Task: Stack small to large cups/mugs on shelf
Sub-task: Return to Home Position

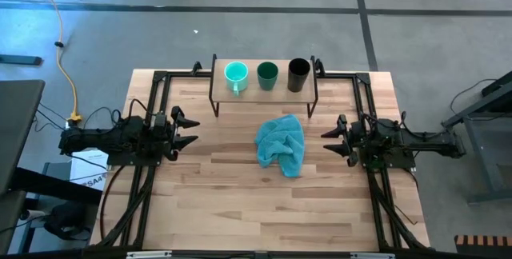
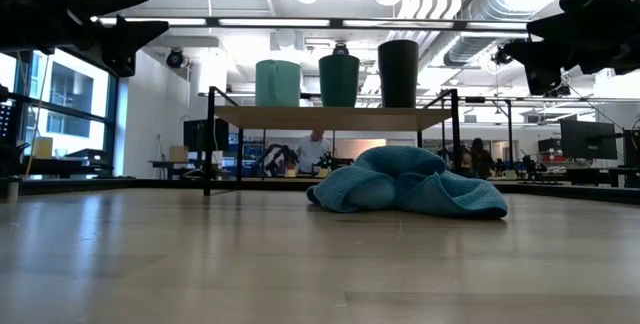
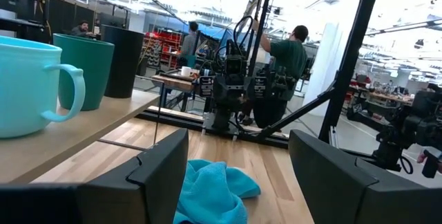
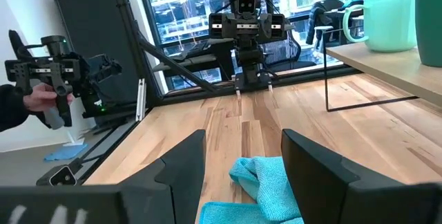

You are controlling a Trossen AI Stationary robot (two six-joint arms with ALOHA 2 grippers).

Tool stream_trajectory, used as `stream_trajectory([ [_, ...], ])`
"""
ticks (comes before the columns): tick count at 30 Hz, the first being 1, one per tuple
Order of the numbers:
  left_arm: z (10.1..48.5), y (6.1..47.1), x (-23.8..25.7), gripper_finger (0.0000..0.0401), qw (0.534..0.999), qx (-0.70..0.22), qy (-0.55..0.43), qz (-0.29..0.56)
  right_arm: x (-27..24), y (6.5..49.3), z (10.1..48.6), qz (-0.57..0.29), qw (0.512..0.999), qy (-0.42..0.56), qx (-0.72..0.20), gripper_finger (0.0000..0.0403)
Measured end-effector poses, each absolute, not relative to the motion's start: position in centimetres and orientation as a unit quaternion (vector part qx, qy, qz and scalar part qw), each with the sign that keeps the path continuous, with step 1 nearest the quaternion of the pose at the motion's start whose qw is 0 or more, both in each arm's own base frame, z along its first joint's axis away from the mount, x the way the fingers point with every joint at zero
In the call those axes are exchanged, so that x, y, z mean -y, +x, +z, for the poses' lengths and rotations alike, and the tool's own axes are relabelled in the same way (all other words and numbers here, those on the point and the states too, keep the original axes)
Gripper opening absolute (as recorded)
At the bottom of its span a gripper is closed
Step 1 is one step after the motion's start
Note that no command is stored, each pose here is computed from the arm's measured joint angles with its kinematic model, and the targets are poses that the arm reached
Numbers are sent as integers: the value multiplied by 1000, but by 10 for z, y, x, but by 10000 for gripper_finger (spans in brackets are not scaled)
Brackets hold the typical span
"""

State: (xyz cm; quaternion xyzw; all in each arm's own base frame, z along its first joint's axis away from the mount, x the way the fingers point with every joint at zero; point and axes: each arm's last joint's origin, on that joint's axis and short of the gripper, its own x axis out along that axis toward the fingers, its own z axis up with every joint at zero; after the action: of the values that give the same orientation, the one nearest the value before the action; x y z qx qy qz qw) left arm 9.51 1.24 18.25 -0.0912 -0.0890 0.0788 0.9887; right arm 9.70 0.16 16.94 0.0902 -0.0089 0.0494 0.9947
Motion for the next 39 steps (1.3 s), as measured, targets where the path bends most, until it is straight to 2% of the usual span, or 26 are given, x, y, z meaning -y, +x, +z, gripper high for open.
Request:
stream_trajectory([
  [26,178,96,-12,239,990,68,-91,81,-2,97,169,50,995,90,9,181],
  [31,171,96,-12,239,996,27,-53,69,-2,97,169,50,995,90,9,181],
  [39,172,96,-11,239,998,29,-22,59,-2,97,169,50,995,90,9,181],
])
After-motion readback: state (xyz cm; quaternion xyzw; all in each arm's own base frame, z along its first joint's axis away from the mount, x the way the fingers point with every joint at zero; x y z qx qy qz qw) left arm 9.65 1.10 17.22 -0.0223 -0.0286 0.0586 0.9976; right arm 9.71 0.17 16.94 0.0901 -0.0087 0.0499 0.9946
